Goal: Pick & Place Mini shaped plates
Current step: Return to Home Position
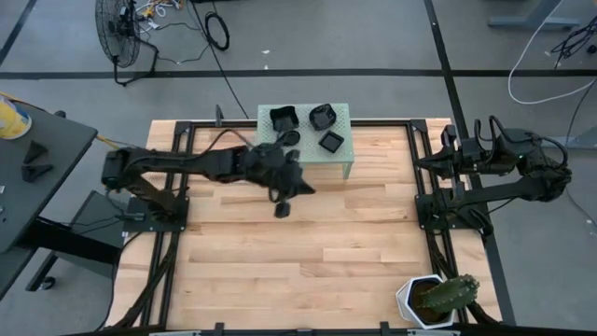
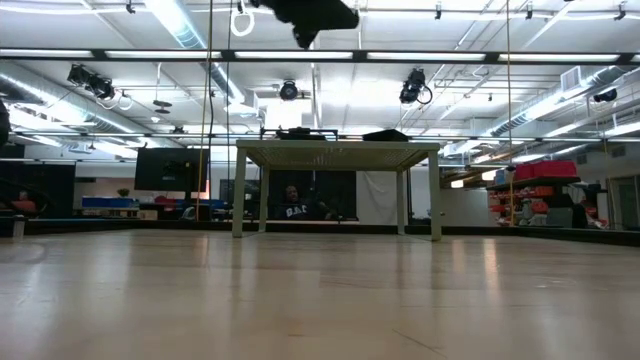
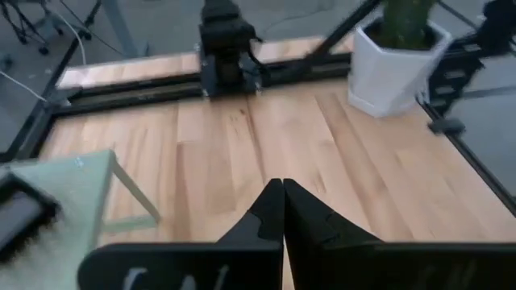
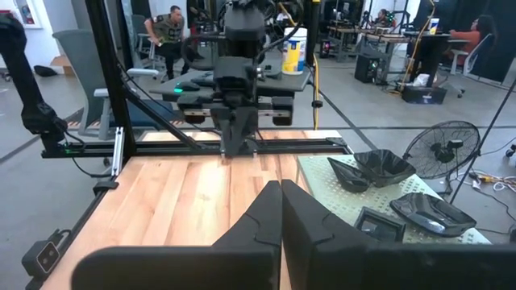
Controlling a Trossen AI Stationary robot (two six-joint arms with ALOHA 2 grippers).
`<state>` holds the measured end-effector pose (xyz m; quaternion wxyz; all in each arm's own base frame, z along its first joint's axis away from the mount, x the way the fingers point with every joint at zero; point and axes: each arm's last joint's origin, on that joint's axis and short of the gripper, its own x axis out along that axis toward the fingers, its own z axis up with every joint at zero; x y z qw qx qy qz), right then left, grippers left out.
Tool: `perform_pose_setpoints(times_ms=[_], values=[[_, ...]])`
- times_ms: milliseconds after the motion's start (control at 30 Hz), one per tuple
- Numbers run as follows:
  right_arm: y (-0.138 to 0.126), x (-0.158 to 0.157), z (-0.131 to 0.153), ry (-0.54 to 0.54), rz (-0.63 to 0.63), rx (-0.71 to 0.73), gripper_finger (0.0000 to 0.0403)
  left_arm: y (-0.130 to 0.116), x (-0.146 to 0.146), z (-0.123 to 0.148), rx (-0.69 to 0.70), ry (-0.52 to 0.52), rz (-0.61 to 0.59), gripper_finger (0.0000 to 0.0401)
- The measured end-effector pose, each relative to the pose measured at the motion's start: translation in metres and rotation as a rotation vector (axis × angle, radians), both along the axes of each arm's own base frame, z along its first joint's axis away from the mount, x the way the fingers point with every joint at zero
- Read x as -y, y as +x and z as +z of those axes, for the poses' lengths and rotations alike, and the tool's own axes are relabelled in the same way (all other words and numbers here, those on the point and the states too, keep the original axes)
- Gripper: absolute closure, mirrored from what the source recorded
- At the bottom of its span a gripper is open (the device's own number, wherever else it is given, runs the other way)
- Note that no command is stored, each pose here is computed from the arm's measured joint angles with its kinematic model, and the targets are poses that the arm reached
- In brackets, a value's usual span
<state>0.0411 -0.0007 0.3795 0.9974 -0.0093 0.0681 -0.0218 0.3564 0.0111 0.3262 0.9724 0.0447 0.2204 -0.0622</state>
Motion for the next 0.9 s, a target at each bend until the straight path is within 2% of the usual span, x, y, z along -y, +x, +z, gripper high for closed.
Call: perform_pose_setpoints(times_ms=[233,500,800,900], values=[[0.000,0.000,0.000,0.000,0.001,0.000,0.0399,-0.040,0.008,-0.027,-0.020,-0.013,-0.014,0.0400],[0.000,0.000,0.000,0.000,0.000,0.000,0.0399,-0.092,0.013,-0.063,0.109,-0.053,-0.050,0.0400],[0.000,0.000,0.000,0.000,0.000,0.000,0.0399,-0.139,0.024,-0.104,0.104,-0.033,-0.109,0.0400],[0.000,0.000,0.000,0.000,0.000,0.000,0.0399,-0.155,0.027,-0.112,0.164,-0.037,-0.142,0.0400]])
